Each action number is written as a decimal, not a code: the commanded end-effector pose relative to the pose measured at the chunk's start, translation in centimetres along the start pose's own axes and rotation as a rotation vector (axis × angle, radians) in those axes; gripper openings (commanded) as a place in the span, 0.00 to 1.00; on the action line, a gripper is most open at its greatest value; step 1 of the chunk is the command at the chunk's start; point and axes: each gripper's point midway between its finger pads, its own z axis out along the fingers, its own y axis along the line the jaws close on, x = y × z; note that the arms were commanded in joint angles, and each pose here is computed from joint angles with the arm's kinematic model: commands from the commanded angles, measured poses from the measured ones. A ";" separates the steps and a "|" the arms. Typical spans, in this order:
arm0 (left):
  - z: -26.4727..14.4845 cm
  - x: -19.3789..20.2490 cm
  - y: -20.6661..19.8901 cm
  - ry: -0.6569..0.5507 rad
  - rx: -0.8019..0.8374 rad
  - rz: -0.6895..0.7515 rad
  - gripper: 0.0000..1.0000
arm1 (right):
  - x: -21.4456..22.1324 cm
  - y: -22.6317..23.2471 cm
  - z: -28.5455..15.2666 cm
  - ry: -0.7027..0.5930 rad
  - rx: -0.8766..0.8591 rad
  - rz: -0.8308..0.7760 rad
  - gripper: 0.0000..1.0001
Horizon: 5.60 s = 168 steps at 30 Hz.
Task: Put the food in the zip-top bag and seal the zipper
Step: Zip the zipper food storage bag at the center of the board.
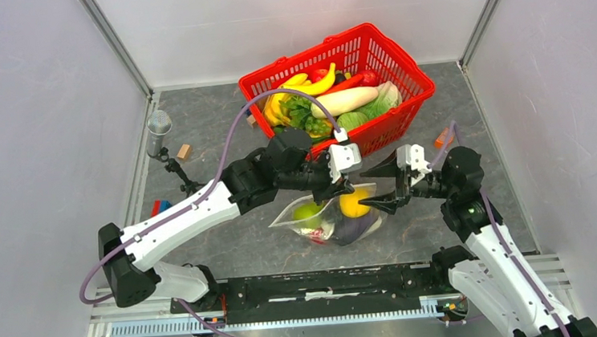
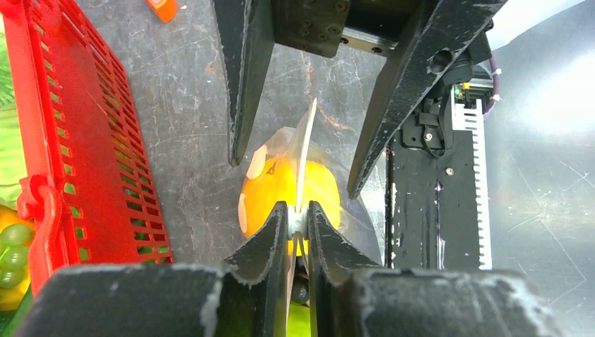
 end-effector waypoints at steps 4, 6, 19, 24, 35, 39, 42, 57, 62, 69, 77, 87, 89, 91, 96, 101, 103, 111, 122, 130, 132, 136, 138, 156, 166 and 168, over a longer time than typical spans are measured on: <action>-0.2 -2.5 -0.3 -0.053 0.032 0.008 0.02 | -1.5 0.8 0.4 -0.016 -0.092 -0.051 0.55; -0.1 -2.4 -0.3 -0.051 0.037 0.003 0.02 | -1.3 0.7 0.5 -0.011 -0.094 -0.041 0.48; -0.5 -0.5 0.0 -0.008 -0.004 -0.001 0.02 | 0.4 -3.3 0.1 0.045 0.171 -0.012 0.00; -1.6 2.3 -0.1 0.047 -0.039 -0.022 0.02 | 0.1 -4.8 -0.6 0.025 0.300 -0.016 0.00; -5.2 3.8 0.6 0.044 -0.148 -0.033 0.02 | 0.1 -4.9 -0.7 0.001 0.318 0.013 0.00; -5.7 4.9 0.6 0.062 -0.164 -0.042 0.02 | -0.2 -4.7 -0.9 0.003 0.322 -0.011 0.00; -6.3 5.6 0.7 0.078 -0.190 -0.050 0.02 | 0.2 -5.5 -1.5 0.031 0.382 -0.011 0.00; -7.0 4.6 0.5 0.018 -0.200 -0.051 0.02 | -0.2 -5.0 -1.1 0.058 0.329 -0.001 0.27; -6.8 4.2 0.6 0.028 -0.192 -0.045 0.02 | -2.7 -4.2 -1.0 0.049 0.257 -0.096 0.68; -6.9 3.4 0.4 -0.004 -0.179 -0.034 0.02 | -3.0 -1.1 0.3 0.082 -0.020 -0.105 0.73; -6.4 3.2 0.2 -0.009 -0.157 -0.038 0.02 | -2.9 0.7 2.4 0.107 -0.130 -0.107 0.73; -6.2 3.2 0.0 -0.015 -0.142 -0.052 0.02 | -1.9 0.5 6.6 0.164 -0.128 -0.100 0.67; -6.2 3.3 -0.1 -0.015 -0.142 -0.054 0.02 | -1.7 0.4 7.0 0.168 -0.133 -0.099 0.66; -6.3 3.3 -0.1 -0.017 -0.143 -0.053 0.02 | -1.5 0.6 7.5 0.174 -0.148 -0.091 0.63; -6.1 3.5 0.0 -0.014 -0.147 -0.054 0.02 | -0.5 1.4 8.2 0.193 -0.177 -0.074 0.38; -6.1 3.9 0.1 -0.003 -0.156 -0.058 0.02 | -0.4 0.8 7.8 0.179 -0.105 -0.087 0.12; -6.3 4.1 0.3 -0.001 -0.170 -0.058 0.02 | -0.4 0.1 7.4 0.167 -0.040 -0.099 0.09; -7.2 5.3 0.9 0.015 -0.240 -0.069 0.02 | 1.0 -1.8 5.4 0.151 0.177 -0.097 0.00; -8.7 6.2 1.4 0.039 -0.311 -0.100 0.02 | 0.6 -2.7 4.3 0.164 0.263 -0.087 0.00; -9.1 5.0 1.0 -0.010 -0.293 -0.099 0.02 | -0.5 0.1 5.2 0.102 0.096 -0.072 0.13; -8.8 4.5 0.6 -0.035 -0.265 -0.096 0.02 | -1.1 0.8 5.7 0.081 0.043 -0.066 0.31; -8.3 4.0 0.1 -0.050 -0.222 -0.096 0.02 | -2.1 1.7 6.9 0.039 -0.046 -0.039 0.56; -8.1 3.9 0.0 -0.051 -0.211 -0.096 0.02 | -2.0 1.6 7.5 0.039 -0.066 -0.023 0.61; -9.2 5.1 0.5 -0.021 -0.276 -0.100 0.02 | -0.7 -0.4 8.5 0.078 0.059 -0.012 0.10; -11.7 8.5 1.9 0.058 -0.439 -0.138 0.03 | -0.3 -1.4 7.6 0.063 0.159 -0.009 0.00; -12.3 8.7 2.4 0.059 -0.486 -0.148 0.09 | -0.3 -1.4 7.6 0.064 0.160 -0.003 0.00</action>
